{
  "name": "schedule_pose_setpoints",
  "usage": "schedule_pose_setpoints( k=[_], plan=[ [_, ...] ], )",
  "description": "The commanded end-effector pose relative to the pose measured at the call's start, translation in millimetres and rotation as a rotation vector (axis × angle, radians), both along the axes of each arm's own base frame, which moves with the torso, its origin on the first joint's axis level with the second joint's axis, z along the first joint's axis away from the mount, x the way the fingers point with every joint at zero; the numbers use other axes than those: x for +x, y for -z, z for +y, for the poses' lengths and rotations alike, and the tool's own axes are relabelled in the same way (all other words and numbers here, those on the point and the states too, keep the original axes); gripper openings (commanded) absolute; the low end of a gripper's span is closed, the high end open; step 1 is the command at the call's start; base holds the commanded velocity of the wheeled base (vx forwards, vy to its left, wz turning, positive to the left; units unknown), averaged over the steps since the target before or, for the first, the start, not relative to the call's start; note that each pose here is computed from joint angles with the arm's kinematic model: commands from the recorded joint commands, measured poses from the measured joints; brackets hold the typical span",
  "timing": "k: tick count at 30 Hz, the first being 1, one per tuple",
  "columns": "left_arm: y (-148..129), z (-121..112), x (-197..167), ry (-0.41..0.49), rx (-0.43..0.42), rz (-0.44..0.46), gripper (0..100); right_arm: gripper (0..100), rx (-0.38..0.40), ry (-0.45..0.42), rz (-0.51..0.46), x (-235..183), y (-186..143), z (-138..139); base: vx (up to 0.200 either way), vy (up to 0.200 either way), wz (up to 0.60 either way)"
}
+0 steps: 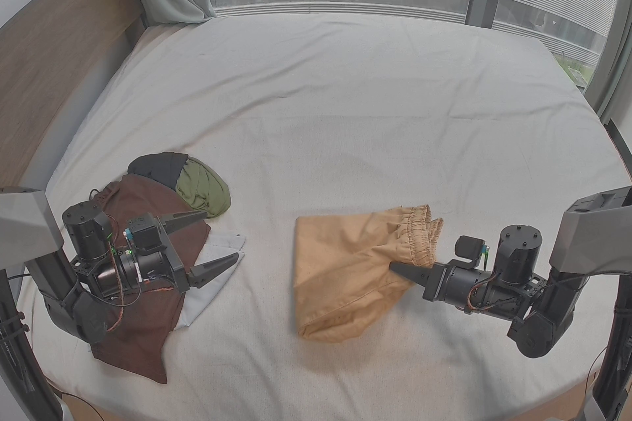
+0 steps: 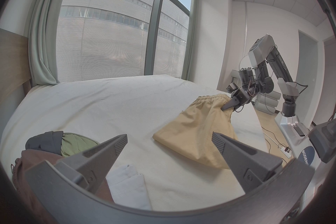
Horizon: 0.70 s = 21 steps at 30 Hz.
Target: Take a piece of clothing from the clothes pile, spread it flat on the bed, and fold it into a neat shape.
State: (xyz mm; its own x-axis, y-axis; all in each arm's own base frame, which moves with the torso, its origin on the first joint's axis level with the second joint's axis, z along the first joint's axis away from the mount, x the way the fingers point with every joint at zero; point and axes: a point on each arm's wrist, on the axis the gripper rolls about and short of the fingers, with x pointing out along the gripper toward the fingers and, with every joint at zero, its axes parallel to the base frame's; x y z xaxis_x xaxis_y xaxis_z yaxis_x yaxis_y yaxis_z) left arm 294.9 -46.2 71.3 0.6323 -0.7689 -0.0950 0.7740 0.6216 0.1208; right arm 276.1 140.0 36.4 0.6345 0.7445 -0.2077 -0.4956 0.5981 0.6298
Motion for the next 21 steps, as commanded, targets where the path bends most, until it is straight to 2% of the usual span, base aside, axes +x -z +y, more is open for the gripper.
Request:
schedule_pose_setpoints(
  k=[1,8,12,21],
  plan=[
    [0.0,-0.9,-0.2,0.003,0.001,-0.001,100,0,0.022,-0.009,-0.04,-1.3,-12.8,3.1,0.0,0.0,0.0],
    [0.5,-0.4,-1.0,0.001,0.0,0.004,100,0,0.03,-0.009,-0.052,-0.4,-16.6,3.1,0.0,0.0,0.0],
    [0.2,-0.8,-1.2,0.002,0.0,0.004,100,0,0.054,-0.014,-0.099,-0.2,-31.2,3.8,0.0,0.0,0.0],
    [0.1,-0.8,-1.2,0.002,0.0,0.002,100,0,0.099,-0.013,-0.131,1.9,-45.8,5.8,0.0,0.0,0.0]
  ],
)
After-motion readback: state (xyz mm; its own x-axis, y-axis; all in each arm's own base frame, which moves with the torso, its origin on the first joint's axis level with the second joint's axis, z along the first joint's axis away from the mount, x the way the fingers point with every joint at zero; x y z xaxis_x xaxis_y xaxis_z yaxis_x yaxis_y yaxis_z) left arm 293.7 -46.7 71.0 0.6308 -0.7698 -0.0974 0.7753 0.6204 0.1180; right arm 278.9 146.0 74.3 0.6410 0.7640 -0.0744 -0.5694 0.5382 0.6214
